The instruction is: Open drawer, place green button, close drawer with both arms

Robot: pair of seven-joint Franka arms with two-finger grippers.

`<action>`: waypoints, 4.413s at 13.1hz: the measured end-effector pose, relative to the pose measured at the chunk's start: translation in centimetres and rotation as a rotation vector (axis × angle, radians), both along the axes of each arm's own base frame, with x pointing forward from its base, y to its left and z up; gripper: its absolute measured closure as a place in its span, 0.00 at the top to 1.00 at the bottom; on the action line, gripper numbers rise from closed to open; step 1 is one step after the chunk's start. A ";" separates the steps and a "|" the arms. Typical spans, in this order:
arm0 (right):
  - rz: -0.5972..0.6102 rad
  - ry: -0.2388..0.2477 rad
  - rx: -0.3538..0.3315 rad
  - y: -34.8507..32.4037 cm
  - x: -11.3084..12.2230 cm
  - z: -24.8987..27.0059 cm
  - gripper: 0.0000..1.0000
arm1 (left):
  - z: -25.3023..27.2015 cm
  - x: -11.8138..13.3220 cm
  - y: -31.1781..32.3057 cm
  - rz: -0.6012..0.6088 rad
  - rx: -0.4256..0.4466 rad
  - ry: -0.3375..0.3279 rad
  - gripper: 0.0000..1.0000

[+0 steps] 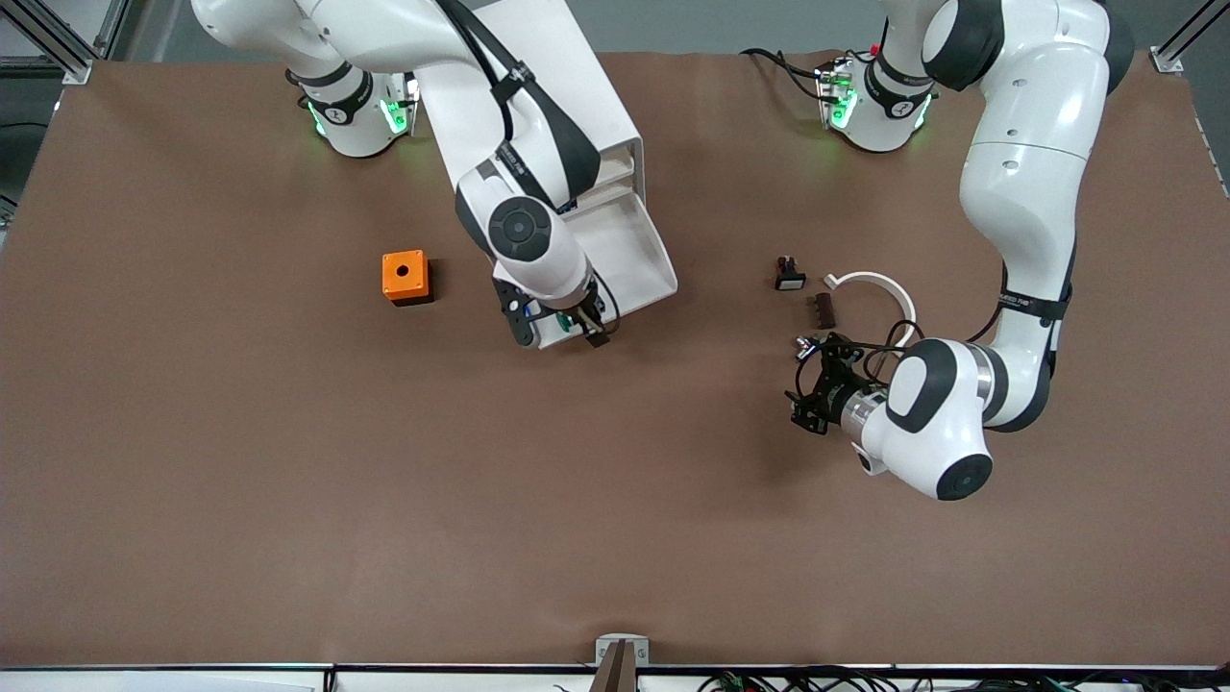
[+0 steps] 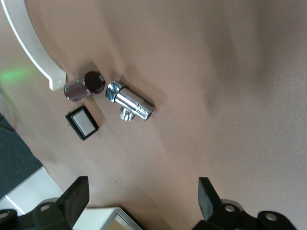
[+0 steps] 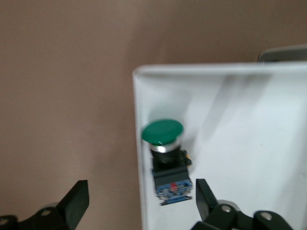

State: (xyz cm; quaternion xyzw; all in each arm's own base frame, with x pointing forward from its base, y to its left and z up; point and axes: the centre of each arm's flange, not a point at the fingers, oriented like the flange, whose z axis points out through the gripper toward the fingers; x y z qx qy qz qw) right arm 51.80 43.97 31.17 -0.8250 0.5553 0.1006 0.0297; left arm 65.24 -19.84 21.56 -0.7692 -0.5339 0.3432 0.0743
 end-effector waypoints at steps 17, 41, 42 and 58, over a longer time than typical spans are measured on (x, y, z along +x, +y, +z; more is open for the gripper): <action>0.977 -0.201 0.071 -41.3 7.2 25.6 1.00 | 0.7 -8.2 -25.0 -0.530 -0.094 -0.414 1.00; 1.087 -0.278 -0.096 -44.1 5.7 33.4 1.00 | 6.3 -18.0 -35.1 -0.661 -0.096 -0.505 1.00; 1.086 -0.279 -0.097 -44.1 5.7 33.5 1.00 | 8.2 -14.7 -32.3 -0.633 -0.067 -0.550 1.00; 1.085 -0.283 -0.100 -44.2 5.6 34.0 1.00 | 35.8 -2.8 12.7 -0.886 -0.057 -0.648 1.00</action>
